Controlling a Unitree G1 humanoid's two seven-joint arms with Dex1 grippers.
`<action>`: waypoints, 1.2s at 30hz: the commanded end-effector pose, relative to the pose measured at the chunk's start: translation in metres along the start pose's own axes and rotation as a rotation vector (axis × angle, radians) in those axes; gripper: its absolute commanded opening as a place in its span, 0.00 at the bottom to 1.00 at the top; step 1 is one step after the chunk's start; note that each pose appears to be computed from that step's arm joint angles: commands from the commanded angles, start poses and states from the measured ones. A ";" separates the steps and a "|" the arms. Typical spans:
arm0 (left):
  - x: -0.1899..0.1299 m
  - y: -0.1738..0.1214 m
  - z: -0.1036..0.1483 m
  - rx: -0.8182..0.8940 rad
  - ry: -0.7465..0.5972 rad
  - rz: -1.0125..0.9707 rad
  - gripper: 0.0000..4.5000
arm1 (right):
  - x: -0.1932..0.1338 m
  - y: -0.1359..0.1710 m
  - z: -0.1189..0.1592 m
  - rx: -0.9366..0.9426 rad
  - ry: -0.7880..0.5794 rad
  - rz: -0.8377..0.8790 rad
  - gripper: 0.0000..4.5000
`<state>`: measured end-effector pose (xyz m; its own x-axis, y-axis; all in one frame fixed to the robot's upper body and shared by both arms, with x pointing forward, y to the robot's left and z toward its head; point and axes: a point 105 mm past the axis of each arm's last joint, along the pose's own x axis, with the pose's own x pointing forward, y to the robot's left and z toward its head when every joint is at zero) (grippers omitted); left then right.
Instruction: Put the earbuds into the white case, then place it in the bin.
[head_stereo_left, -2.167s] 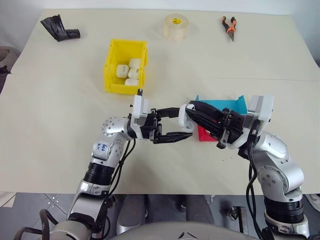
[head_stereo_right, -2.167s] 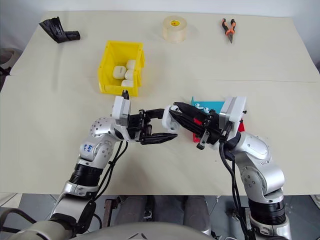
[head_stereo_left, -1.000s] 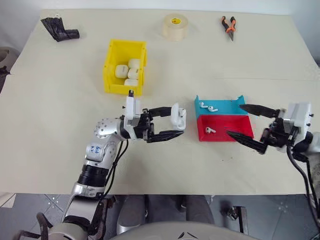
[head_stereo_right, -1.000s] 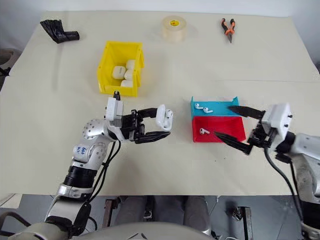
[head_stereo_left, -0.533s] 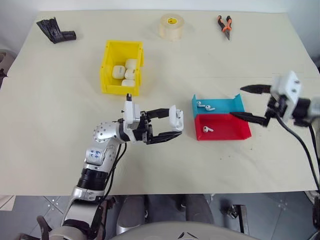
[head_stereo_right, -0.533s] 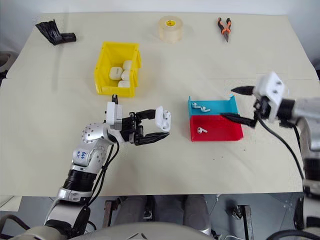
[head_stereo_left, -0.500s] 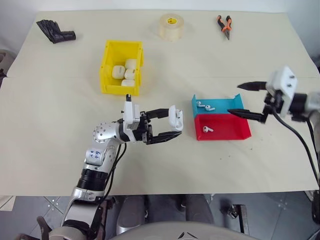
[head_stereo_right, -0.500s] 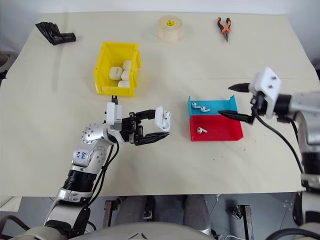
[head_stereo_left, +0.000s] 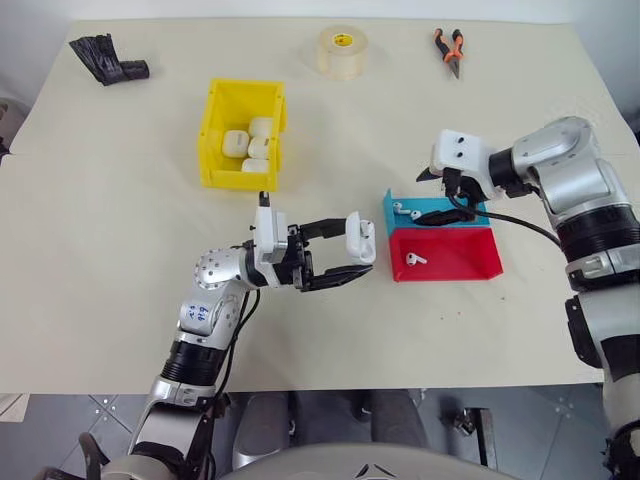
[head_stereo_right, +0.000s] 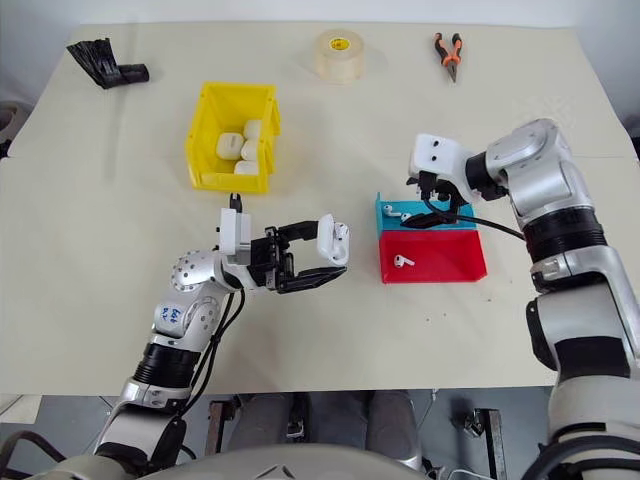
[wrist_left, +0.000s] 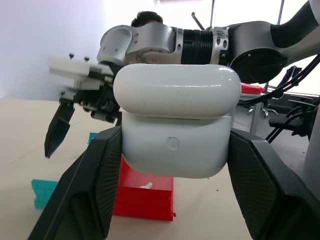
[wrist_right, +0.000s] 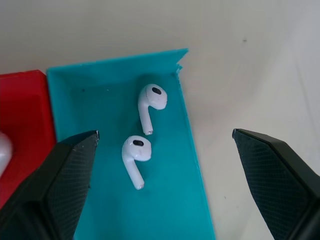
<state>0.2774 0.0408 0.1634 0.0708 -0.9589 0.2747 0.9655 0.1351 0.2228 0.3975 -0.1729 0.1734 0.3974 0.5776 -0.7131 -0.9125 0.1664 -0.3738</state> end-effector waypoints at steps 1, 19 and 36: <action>0.003 -0.002 0.008 0.039 -0.026 -0.004 0.62 | -0.002 -0.004 0.002 -0.048 0.025 0.005 0.99; -0.001 0.000 0.012 0.046 -0.029 0.020 0.62 | 0.007 0.006 -0.008 -0.194 0.068 0.078 0.65; -0.003 0.002 0.014 0.045 -0.028 0.031 0.62 | 0.021 0.015 -0.002 -0.414 0.077 0.153 0.56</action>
<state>0.2804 0.0460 0.1634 0.1134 -0.9543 0.2764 0.9609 0.1760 0.2135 0.3954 -0.1589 0.1617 0.3140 0.5257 -0.7906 -0.8381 -0.2378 -0.4909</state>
